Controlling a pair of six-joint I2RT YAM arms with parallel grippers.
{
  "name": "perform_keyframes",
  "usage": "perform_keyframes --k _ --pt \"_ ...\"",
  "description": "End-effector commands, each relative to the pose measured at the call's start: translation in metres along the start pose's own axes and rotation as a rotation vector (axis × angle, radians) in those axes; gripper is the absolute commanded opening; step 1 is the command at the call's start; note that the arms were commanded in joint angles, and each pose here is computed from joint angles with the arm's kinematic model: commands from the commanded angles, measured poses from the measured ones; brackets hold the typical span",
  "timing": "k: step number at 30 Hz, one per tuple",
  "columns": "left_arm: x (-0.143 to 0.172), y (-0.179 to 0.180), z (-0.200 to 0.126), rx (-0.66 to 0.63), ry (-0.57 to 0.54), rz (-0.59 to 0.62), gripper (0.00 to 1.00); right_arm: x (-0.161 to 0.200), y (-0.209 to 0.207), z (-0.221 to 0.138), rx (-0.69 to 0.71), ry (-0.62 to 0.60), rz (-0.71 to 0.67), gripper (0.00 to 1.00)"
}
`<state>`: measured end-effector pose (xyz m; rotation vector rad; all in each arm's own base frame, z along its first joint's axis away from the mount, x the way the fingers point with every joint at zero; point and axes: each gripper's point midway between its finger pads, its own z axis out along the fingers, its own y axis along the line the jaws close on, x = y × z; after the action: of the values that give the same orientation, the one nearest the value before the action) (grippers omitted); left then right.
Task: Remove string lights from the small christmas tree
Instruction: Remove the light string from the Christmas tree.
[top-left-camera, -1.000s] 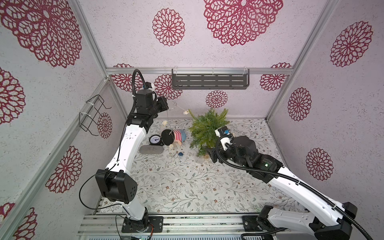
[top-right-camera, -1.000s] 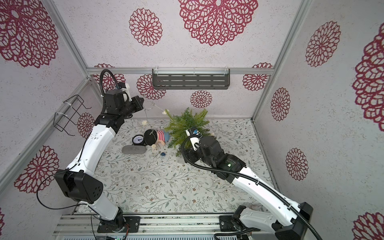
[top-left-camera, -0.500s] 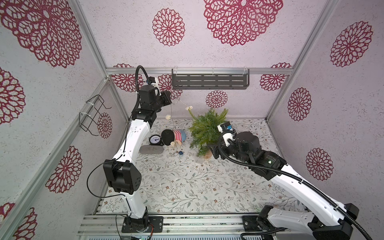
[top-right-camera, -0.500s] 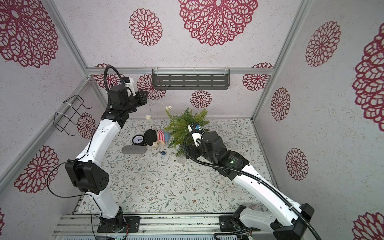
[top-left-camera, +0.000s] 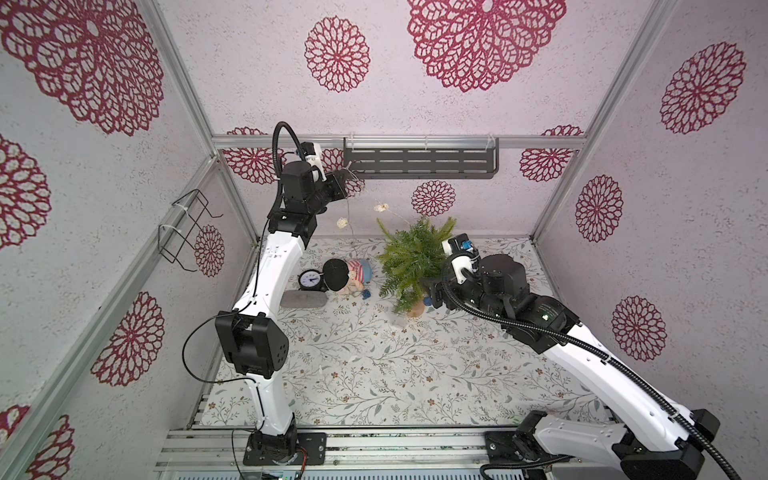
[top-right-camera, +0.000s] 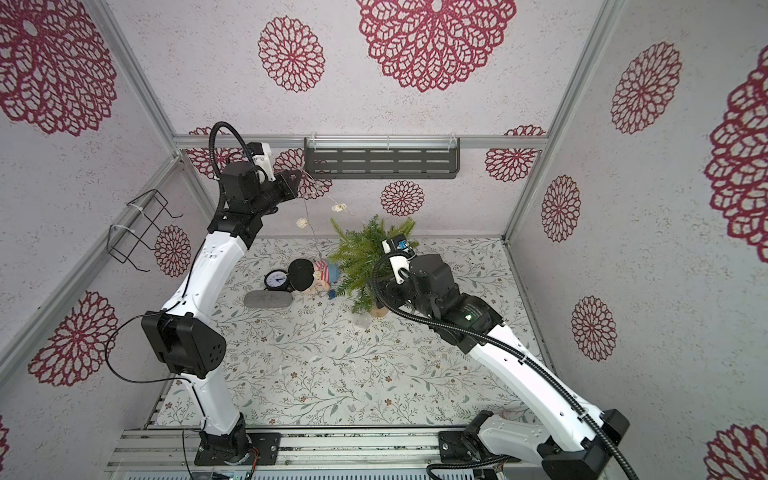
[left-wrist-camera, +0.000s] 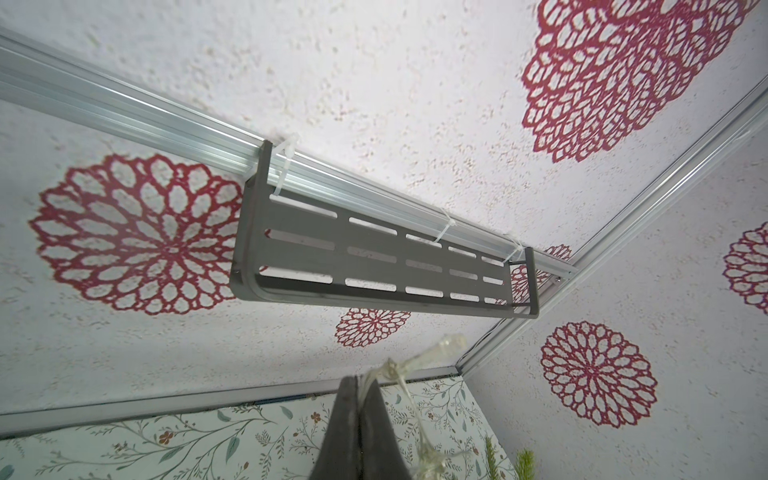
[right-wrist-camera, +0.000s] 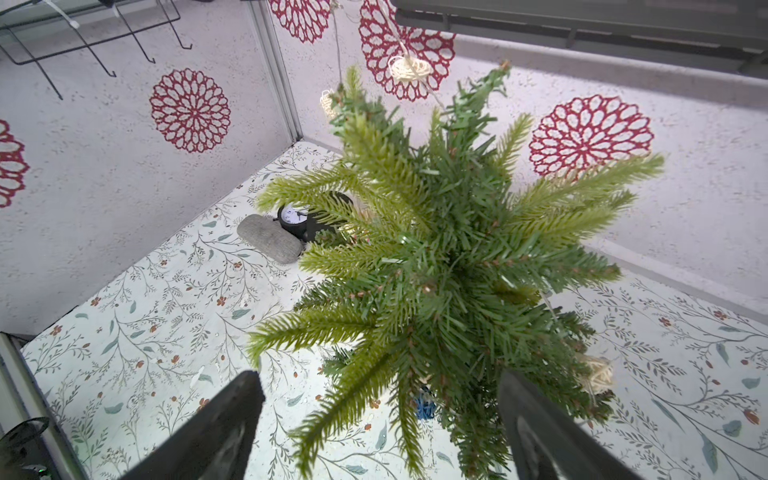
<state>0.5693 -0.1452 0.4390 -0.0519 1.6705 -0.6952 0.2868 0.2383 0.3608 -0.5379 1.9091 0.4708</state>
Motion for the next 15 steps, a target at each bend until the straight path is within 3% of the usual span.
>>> perform_keyframes --k 1,15 --pt "-0.009 -0.013 0.008 0.054 -0.046 0.016 0.0 -0.021 -0.004 -0.01 0.002 -0.049 0.002 0.92" --pt "0.001 -0.032 0.044 0.14 -0.063 -0.01 0.0 -0.053 -0.048 -0.006 0.089 -0.106 0.042 0.92"
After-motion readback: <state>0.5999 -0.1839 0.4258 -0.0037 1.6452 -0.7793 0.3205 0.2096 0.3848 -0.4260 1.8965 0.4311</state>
